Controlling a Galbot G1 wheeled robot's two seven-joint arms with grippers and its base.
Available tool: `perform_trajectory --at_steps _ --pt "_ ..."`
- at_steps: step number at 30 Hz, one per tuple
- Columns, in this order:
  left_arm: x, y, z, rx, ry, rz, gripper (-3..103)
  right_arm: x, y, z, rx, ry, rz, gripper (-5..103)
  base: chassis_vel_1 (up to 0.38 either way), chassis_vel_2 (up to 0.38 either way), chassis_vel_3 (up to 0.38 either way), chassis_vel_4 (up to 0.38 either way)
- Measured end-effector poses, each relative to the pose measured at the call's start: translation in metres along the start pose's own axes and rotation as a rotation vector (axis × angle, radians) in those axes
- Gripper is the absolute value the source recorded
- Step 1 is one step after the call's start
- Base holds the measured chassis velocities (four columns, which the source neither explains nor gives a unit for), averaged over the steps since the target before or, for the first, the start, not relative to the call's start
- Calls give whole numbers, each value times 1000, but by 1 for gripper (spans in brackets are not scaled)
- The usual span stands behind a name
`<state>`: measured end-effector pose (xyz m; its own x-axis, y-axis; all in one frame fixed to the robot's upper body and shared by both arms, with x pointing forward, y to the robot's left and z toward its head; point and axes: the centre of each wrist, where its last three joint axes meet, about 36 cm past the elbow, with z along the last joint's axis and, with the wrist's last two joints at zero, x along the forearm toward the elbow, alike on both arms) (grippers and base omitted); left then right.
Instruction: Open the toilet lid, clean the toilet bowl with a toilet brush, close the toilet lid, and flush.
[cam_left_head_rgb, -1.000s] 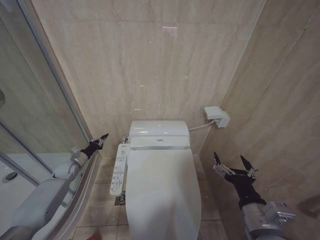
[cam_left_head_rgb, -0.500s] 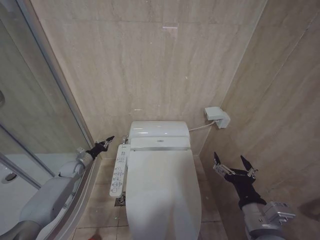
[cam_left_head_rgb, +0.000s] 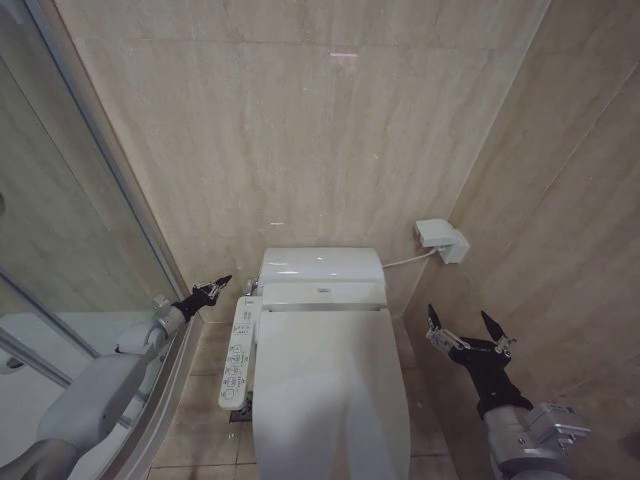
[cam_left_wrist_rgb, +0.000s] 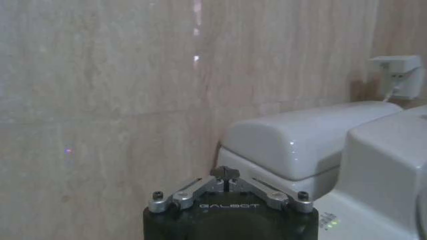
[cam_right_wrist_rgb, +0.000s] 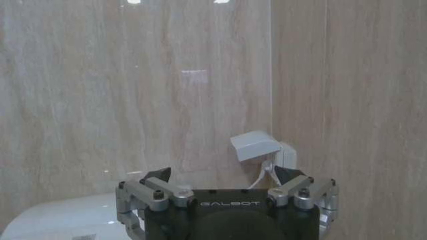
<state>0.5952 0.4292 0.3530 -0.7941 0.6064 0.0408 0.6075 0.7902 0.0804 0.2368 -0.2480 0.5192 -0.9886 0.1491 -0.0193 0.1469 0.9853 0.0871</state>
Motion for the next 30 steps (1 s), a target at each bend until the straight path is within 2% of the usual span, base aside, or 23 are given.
perform_trajectory --at_steps 8,12,19,30 --pt "0 3 3 6 44 75 0 0 0 0 0 0 0 100 0 0 0 0" --pt "-3 4 6 10 56 87 0 0 0 0 0 0 0 100 0 0 0 0" --pt "-23 2 8 7 73 123 0 0 0 0 0 0 0 100 0 0 0 0" --pt "-28 -3 21 1 102 120 0 0 0 0 0 0 0 100 0 0 0 0"
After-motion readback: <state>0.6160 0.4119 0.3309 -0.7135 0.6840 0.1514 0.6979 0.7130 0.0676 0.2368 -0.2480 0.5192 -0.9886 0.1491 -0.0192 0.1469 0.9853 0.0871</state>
